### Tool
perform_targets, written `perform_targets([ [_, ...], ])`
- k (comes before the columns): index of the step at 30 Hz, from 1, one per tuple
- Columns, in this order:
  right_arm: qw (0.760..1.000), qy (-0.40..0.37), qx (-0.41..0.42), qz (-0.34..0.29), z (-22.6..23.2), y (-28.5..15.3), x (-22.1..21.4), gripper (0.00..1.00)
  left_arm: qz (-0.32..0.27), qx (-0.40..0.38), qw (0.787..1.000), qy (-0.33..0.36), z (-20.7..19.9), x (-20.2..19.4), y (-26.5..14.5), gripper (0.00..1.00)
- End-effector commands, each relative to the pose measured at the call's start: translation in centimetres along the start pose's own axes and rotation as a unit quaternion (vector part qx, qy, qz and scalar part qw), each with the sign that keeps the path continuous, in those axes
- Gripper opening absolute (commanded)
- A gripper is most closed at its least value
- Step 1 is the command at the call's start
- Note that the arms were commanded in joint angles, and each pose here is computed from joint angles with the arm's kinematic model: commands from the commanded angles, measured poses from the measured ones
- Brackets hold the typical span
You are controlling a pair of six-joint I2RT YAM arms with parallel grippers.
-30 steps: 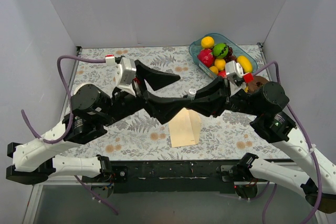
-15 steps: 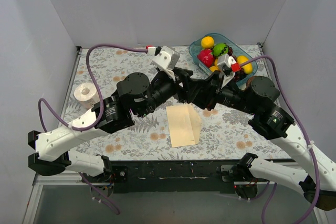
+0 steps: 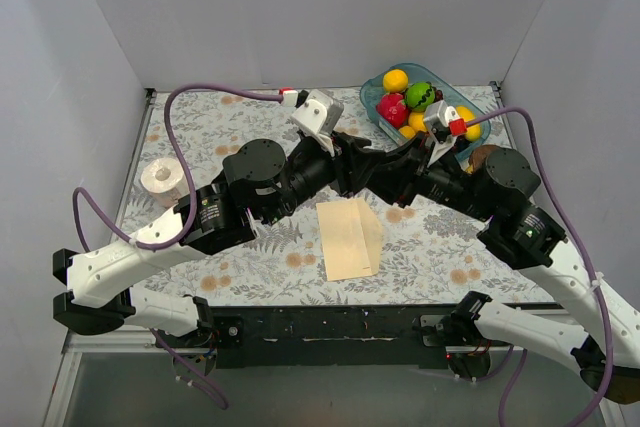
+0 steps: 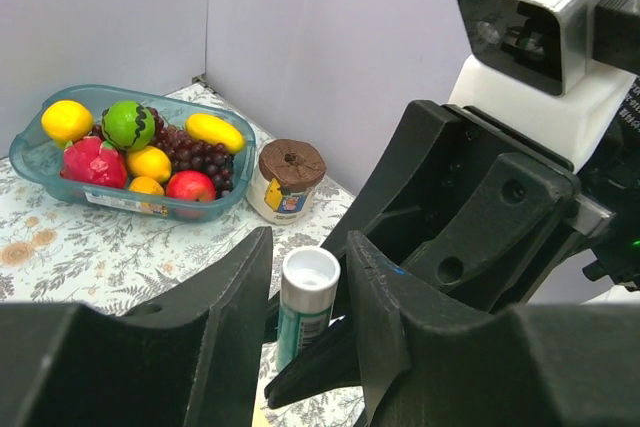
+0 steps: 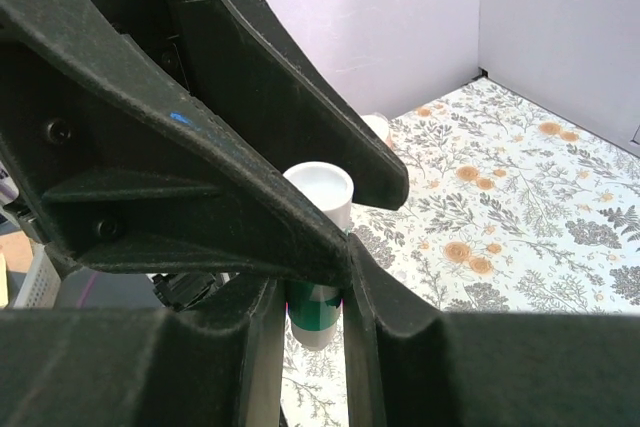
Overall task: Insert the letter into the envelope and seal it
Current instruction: Unscrew the solid glue.
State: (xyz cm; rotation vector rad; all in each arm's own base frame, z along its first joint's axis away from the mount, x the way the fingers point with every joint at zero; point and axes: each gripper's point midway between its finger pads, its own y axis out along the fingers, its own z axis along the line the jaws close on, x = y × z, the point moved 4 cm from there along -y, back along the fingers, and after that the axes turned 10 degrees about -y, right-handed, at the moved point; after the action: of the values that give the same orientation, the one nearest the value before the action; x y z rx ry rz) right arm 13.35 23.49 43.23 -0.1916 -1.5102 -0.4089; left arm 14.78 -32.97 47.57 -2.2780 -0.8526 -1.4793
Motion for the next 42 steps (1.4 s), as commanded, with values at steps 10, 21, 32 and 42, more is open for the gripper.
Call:
perform_targets([
  [10,0.998,-0.022,-0.005,-0.051,0.3,-1.0,2.7,0.01,0.004,-0.023,1.0,0.004,-0.6,0.7,-1.1,0.0],
  [21,0.994,-0.046,0.072,-0.068,2.6,-2.0,3.1,0.01,-0.008,-0.114,0.993,0.004,-2.4,1.3,-3.2,0.0],
  [32,0.962,-0.071,0.246,-0.098,6.9,-3.1,3.9,0.01,0.075,-0.312,0.947,0.03,-7.5,-0.8,-4.9,0.0],
  [42,0.953,-0.072,0.275,-0.108,7.5,-3.0,4.2,0.01,0.075,-0.35,0.933,0.035,-8.2,-0.6,-6.1,0.66],
])
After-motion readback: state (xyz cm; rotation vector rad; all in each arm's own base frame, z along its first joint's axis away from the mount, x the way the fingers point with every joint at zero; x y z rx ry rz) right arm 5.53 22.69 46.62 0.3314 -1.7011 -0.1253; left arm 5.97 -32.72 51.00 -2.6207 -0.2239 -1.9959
